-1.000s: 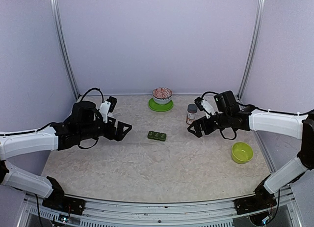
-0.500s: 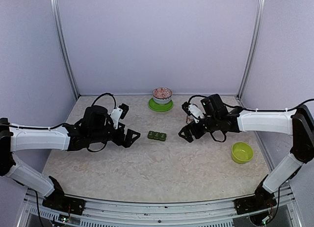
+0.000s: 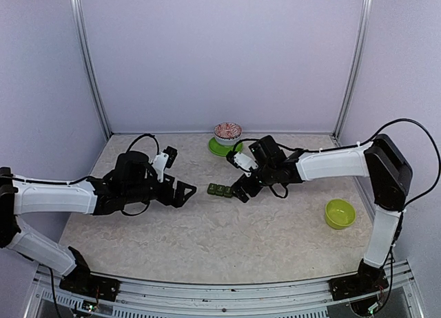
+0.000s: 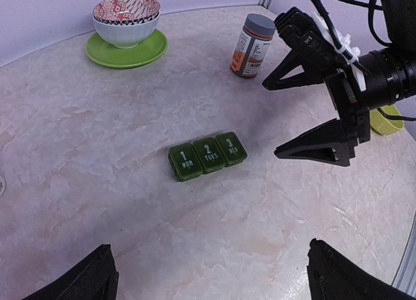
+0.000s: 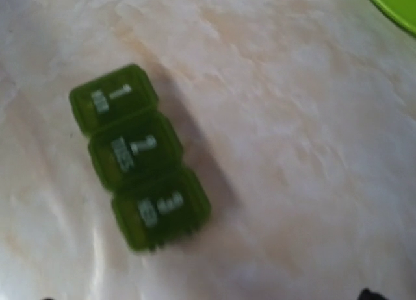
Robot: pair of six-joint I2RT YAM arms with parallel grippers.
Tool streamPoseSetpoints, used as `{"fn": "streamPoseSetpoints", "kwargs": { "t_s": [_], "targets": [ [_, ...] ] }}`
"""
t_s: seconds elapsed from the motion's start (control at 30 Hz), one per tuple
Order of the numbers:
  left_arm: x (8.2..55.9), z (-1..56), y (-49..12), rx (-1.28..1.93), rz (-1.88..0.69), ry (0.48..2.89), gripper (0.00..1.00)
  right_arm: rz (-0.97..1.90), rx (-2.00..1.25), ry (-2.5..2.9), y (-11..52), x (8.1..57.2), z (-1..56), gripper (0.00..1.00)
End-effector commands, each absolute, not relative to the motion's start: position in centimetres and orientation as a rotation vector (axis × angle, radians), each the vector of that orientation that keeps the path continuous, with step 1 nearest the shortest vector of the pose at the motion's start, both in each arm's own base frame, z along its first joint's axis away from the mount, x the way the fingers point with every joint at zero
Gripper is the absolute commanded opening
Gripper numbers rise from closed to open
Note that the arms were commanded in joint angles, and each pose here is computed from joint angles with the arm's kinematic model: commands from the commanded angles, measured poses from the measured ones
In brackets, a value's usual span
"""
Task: Sort the pills into containers
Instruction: Pick up the pill container from the center of the board.
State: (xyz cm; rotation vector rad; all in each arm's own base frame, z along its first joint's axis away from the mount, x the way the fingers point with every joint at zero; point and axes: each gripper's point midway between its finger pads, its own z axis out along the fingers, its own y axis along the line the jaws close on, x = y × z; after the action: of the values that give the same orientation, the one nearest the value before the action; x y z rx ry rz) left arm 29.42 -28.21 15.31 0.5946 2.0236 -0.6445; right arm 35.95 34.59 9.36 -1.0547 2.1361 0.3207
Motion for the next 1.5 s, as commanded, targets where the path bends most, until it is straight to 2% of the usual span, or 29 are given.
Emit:
{"fn": "streamPoseSetpoints", "kwargs": {
  "t_s": [0.0, 0.43, 1.23, 1.47],
  "targets": [
    [29.3, 16.3, -27.9, 0.544, -0.658, 1.997, 0.99, 0.287, -1.154, 2.078, 37.0, 36.5, 8.9, 1.0],
    [29.6, 16.2, -26.8, 0.463, -0.626, 2.012, 0.99, 0.304, -1.341, 2.097, 40.6, 37.1, 5.5, 1.0],
    [29.7, 15.8, -27.0, 0.456, -0.634, 2.019, 0.99, 0.241, -1.442, 2.043, 41.5, 38.4, 2.8, 0.94],
    [29.7, 16.1, -26.9, 0.462, -0.629, 2.009, 0.99, 0.32, -1.431, 2.062, 41.1, 39.1, 3.1, 0.87]
  ]
}}
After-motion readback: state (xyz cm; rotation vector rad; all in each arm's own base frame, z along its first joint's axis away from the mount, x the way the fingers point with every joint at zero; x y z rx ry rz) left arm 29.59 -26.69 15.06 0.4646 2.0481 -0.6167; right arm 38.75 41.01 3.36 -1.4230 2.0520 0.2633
